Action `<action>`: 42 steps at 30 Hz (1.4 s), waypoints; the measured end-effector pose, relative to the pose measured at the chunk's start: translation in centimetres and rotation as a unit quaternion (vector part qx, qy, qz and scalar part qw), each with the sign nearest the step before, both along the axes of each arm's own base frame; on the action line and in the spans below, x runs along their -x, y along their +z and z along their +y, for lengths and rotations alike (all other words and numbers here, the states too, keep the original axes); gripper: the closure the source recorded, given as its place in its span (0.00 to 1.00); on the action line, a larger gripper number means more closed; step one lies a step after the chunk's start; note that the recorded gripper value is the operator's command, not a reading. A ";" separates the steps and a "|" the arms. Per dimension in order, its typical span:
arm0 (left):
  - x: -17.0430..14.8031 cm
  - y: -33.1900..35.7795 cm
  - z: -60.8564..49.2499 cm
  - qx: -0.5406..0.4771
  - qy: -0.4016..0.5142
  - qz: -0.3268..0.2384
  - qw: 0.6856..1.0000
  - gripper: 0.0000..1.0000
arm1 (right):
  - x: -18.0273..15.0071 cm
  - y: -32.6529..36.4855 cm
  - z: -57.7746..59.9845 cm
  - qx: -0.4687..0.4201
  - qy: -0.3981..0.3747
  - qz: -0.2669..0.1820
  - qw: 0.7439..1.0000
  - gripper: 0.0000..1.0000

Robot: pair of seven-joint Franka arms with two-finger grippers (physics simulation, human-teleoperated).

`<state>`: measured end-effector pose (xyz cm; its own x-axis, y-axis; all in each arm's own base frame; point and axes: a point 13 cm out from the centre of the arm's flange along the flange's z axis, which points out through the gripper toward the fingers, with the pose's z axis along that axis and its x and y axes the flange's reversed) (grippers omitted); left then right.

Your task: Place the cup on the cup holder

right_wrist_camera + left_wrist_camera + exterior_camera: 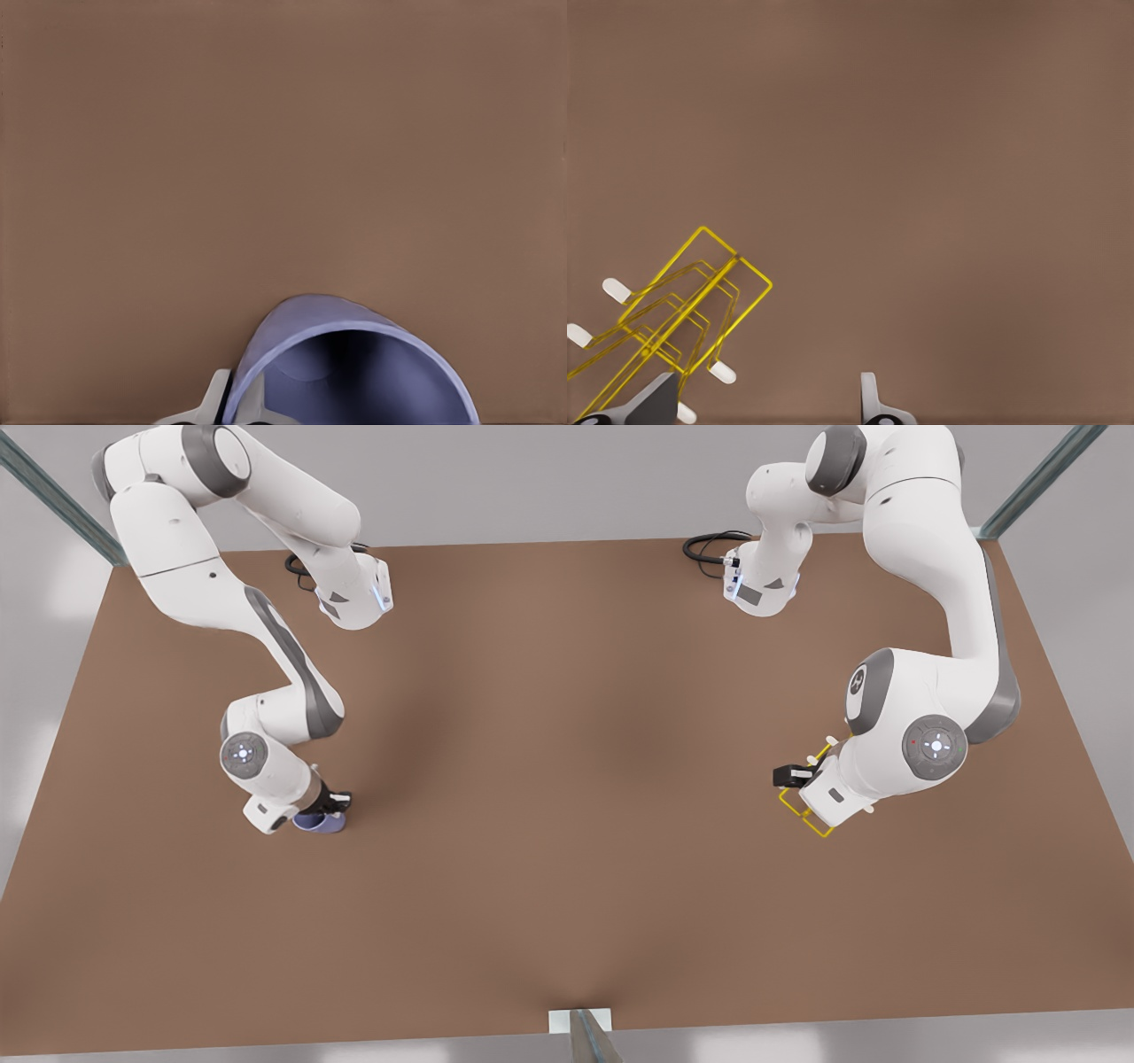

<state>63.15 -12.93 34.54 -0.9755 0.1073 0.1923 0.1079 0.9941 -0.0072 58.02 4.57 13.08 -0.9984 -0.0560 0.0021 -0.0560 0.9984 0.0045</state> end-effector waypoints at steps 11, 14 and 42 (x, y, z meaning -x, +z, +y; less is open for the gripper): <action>0.0 -0.1 0.1 0.000 0.002 0.001 1.000 0.00 | -3.0 9.9 13.6 -0.026 0.038 -0.012 0.999 0.79; 0.0 -0.1 0.1 0.000 0.002 0.001 1.000 0.00 | -4.2 10.4 21.5 -0.042 0.045 -0.007 0.998 0.79; 0.4 3.7 -5.7 0.026 0.062 -0.026 0.997 0.00 | -4.7 0.1 54.6 -0.484 -0.125 0.157 0.852 0.79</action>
